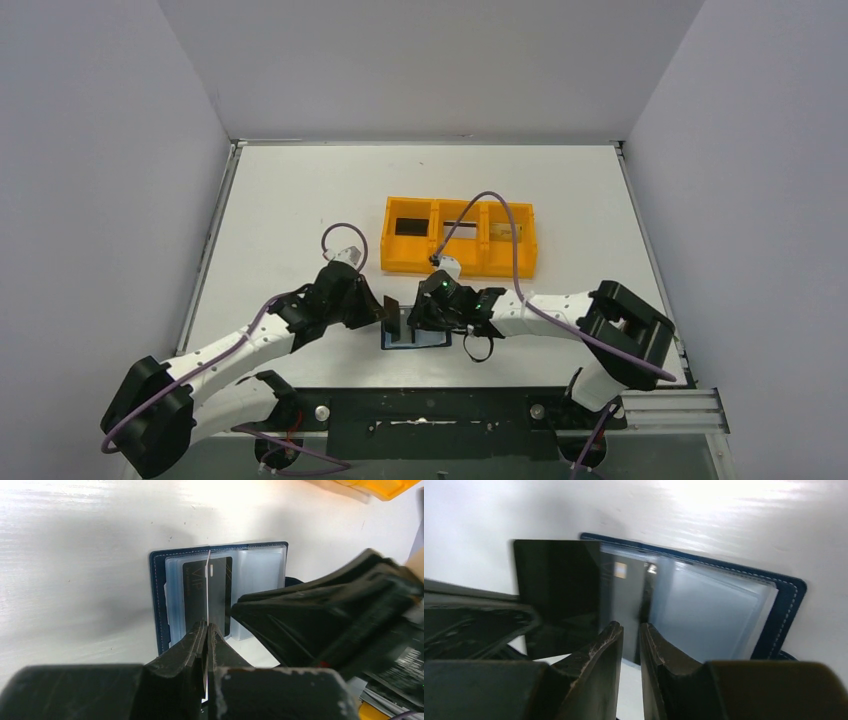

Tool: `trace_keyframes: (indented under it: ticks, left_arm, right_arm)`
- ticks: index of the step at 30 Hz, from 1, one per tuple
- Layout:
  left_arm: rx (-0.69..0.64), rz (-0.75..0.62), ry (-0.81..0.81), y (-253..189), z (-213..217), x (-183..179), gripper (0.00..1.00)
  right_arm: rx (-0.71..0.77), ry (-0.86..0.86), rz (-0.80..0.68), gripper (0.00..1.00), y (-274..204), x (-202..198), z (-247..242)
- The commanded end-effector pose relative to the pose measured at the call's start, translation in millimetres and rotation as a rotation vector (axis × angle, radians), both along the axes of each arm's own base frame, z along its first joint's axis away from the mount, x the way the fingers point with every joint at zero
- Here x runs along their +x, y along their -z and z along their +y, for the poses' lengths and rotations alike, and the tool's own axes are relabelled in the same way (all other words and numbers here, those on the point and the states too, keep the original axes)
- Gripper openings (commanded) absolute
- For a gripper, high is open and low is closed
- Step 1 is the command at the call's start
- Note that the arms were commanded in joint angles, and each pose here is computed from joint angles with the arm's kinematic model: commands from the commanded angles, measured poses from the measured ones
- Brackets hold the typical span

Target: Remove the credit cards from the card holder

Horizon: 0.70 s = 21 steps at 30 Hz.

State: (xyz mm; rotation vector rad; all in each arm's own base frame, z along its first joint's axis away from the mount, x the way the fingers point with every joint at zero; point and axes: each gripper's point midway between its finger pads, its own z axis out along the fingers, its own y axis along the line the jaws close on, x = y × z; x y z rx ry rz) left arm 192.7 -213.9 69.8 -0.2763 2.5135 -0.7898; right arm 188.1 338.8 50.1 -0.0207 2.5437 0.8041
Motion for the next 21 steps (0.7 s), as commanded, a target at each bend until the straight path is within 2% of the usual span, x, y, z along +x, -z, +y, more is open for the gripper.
trace_keyframes:
  ticks: [1, 4, 7, 15, 16, 21]
  left_arm:
    - [-0.033, -0.072, -0.004, -24.8, -4.2, 12.4, 0.00]
    - [-0.031, -0.078, -0.010, -26.9, -2.3, 13.3, 0.00]
    - [-0.034, -0.093, -0.008, -30.9, -2.1, 14.3, 0.00]
    - [-0.104, -0.168, 0.014, -53.6, -9.5, 18.2, 0.00]
    - [-0.117, -0.179, 0.018, -56.6, -10.5, 17.7, 0.00]
    - [-0.208, -0.256, 0.039, -77.9, -15.8, 15.4, 0.00]
  right_arm:
    - [-0.082, 0.010, 0.039, 0.21, 12.2, -1.5, -4.1]
    - [-0.178, 0.069, 0.040, 0.20, 20.0, 1.2, -24.3]
    - [-0.184, 0.074, 0.004, 0.21, 7.7, 5.4, -27.4]
    - [0.024, 0.093, -0.124, 0.31, -47.4, 21.2, -11.9]
    - [0.050, 0.101, -0.148, 0.33, -53.2, 23.4, -12.1]
    - [0.234, 0.144, -0.273, 0.57, -82.7, 29.6, -21.7]
